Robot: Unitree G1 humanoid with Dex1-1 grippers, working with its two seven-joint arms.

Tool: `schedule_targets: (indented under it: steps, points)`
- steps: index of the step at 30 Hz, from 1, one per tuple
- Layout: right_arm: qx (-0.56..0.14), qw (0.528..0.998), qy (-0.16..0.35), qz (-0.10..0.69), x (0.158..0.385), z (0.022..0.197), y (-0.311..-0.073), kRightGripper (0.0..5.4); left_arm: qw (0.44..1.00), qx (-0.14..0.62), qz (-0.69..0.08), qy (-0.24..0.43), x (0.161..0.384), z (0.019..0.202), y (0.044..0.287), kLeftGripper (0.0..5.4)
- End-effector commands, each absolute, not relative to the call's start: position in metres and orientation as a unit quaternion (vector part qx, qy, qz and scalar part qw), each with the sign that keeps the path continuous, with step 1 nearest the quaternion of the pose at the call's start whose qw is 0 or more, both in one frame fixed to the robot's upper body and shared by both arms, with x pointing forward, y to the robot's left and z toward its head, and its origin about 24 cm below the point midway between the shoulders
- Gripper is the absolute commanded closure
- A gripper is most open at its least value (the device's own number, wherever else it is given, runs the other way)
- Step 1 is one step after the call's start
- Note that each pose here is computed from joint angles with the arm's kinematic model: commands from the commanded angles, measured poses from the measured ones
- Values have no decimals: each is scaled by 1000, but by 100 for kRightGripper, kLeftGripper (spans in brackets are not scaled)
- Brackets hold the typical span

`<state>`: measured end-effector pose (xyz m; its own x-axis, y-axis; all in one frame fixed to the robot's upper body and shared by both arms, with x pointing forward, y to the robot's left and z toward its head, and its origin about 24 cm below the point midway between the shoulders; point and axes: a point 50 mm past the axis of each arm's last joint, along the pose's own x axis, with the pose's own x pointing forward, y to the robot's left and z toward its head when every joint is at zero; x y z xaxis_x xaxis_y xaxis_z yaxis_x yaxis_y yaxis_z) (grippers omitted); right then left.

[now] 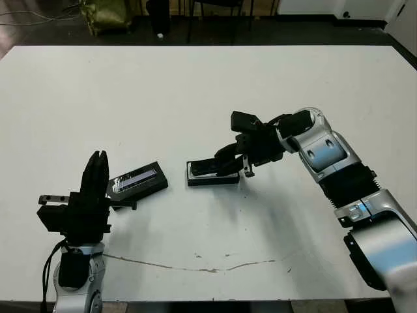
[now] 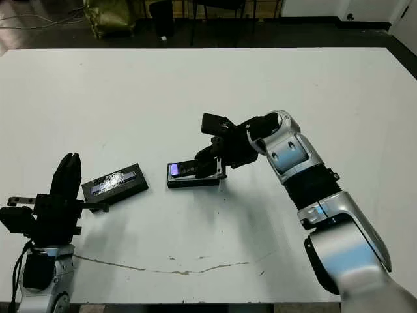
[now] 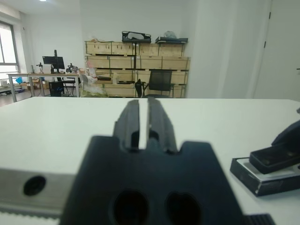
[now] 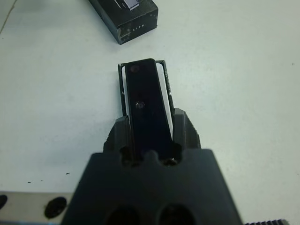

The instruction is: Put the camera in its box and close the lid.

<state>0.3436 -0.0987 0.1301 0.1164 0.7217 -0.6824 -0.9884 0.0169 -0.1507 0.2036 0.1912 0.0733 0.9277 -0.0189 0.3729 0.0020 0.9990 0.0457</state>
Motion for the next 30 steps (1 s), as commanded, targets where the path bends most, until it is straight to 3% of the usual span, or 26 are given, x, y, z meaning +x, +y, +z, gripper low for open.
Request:
schedule_targets:
  steps: [1, 30]
  points:
    - [-314, 683, 225, 621, 344, 126, -104, 503, 984, 25, -3, -174, 201, 68, 192, 540]
    - [-334, 652, 251, 633, 341, 116, -88, 503, 985, 23, -4, -172, 199, 67, 191, 540]
